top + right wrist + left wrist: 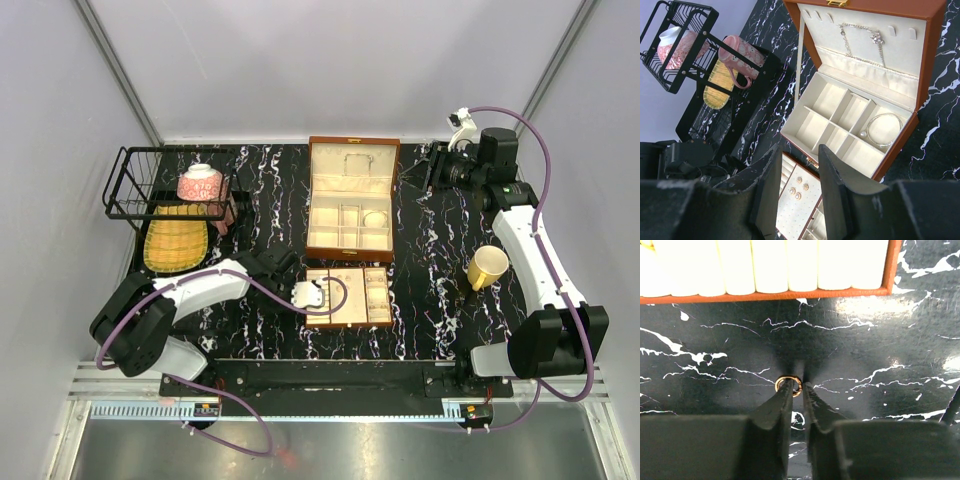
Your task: Organize the mixed jewelry
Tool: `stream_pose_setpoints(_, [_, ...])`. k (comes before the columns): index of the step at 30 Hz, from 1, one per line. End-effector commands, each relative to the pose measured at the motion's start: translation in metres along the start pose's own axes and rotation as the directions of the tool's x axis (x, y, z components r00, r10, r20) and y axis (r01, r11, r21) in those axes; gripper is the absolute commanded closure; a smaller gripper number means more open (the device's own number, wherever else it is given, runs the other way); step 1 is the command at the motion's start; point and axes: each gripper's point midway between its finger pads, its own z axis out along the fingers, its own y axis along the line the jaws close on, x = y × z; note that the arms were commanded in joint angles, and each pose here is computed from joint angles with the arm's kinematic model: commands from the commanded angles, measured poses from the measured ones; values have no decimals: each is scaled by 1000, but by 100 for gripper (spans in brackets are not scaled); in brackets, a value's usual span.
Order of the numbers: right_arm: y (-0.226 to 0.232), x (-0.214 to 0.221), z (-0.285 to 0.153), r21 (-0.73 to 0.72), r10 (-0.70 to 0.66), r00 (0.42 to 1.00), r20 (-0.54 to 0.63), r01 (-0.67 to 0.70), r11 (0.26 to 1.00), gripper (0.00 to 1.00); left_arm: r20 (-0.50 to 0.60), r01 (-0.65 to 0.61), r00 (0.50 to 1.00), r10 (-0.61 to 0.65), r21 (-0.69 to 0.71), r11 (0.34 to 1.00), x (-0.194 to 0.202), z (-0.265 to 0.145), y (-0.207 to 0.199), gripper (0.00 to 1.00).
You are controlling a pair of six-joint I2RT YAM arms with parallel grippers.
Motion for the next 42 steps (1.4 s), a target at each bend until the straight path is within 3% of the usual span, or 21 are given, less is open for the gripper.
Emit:
stream_pose_setpoints(1, [11,-12,-9,-24,-54,997,46,55,998,59,-20,-4,1000,5,40,999,7,14,-10,89])
stream_pose_setpoints(9, [12,-13,-9,-24,-55,997,47,56,998,59,-34,14,999,-12,55,998,11,17,-16,100])
stream_pose_setpoints(15, [11,-13,-9,-25,-55,997,47,56,998,59,10,7,1000,-8,85,996,-2,3,-21,100])
stream_pose_setpoints(22, [11,-13,-9,-25,-56,997,45,57,998,59,165,-46,986,31,88,995,-46,-41,-19,100])
stream_pose_setpoints(29, [13,-11,-6,-53,-54,998,32,56,997,57,223,-64,974,44,82,995,-64,-69,-19,100])
stream_pose_setpoints(35, [23,-2,1,-148,-63,998,0,62,987,55,340,-97,939,57,103,990,-92,-100,-22,100])
stream_pose_setpoints(42, [58,35,17,-314,-232,969,-88,194,929,50,481,-155,873,80,118,981,-136,-155,-18,100])
